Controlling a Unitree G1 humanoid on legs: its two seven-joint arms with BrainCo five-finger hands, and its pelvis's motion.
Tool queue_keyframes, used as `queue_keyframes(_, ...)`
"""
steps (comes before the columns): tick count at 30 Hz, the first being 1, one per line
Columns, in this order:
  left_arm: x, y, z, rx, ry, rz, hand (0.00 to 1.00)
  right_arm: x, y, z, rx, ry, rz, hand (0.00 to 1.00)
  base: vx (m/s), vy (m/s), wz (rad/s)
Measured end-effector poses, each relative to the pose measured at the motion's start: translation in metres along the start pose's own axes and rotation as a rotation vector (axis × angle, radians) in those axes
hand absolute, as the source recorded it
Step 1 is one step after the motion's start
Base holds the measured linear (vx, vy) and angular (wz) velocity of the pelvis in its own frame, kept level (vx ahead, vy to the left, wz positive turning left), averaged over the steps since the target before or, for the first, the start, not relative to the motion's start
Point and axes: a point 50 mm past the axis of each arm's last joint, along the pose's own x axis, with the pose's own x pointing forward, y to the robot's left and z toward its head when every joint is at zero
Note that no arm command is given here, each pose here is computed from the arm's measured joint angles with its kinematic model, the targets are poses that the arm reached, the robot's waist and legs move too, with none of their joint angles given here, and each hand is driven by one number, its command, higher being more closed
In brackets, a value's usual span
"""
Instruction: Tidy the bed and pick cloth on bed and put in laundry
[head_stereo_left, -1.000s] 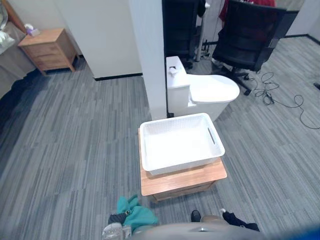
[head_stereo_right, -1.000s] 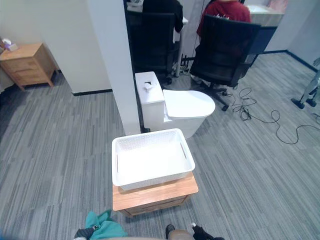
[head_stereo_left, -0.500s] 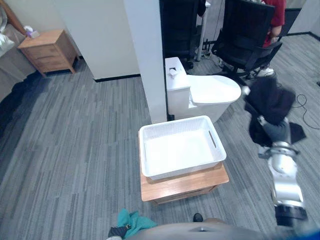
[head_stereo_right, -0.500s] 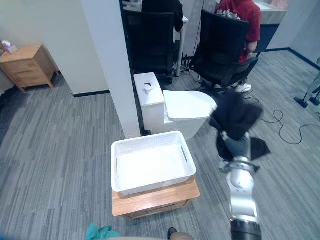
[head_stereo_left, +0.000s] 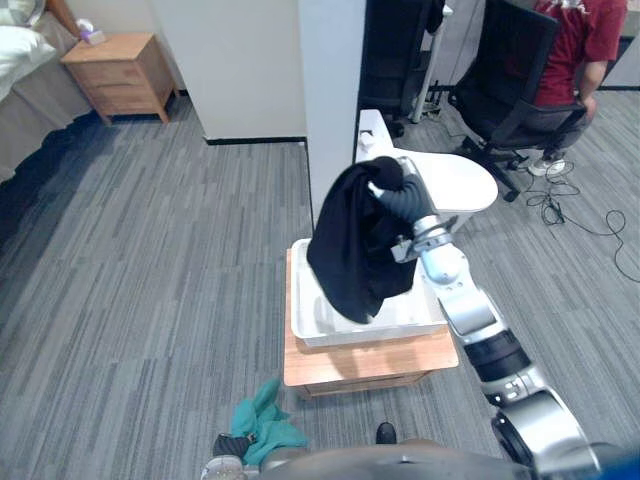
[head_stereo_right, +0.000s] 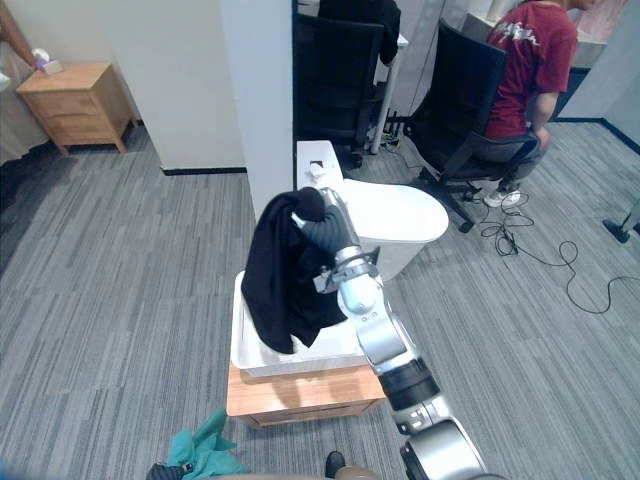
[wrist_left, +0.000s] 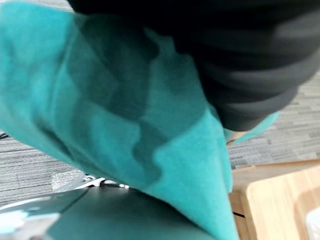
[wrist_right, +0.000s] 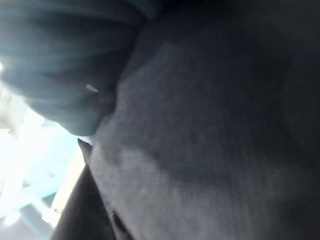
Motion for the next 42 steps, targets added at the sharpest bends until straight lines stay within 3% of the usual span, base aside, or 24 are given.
queue_keyframes(12,0.005,-0.004,0.027,0.038,-0.091,-0.014,1.0,0.047,-0.015,0.006,-0.112,-0.009,0.004,1.0,-0.02,-0.016,0.09)
queue_keyframes(27,0.001,-0.025,0.065,0.139,-0.275,-0.082,1.0,0.049,-0.014,-0.028,-0.19,0.146,0.014,1.0,0.0,0.001,0.0)
queue_keyframes(36,-0.002,-0.034,0.066,0.145,-0.285,-0.105,1.0,-0.012,0.002,-0.108,-0.234,0.479,0.094,1.0,-0.02,0.001,0.01)
queue_keyframes(42,-0.005,-0.041,0.062,0.141,-0.29,-0.127,1.0,-0.029,0.005,-0.128,-0.248,0.584,0.125,1.0,-0.08,0.019,-0.09)
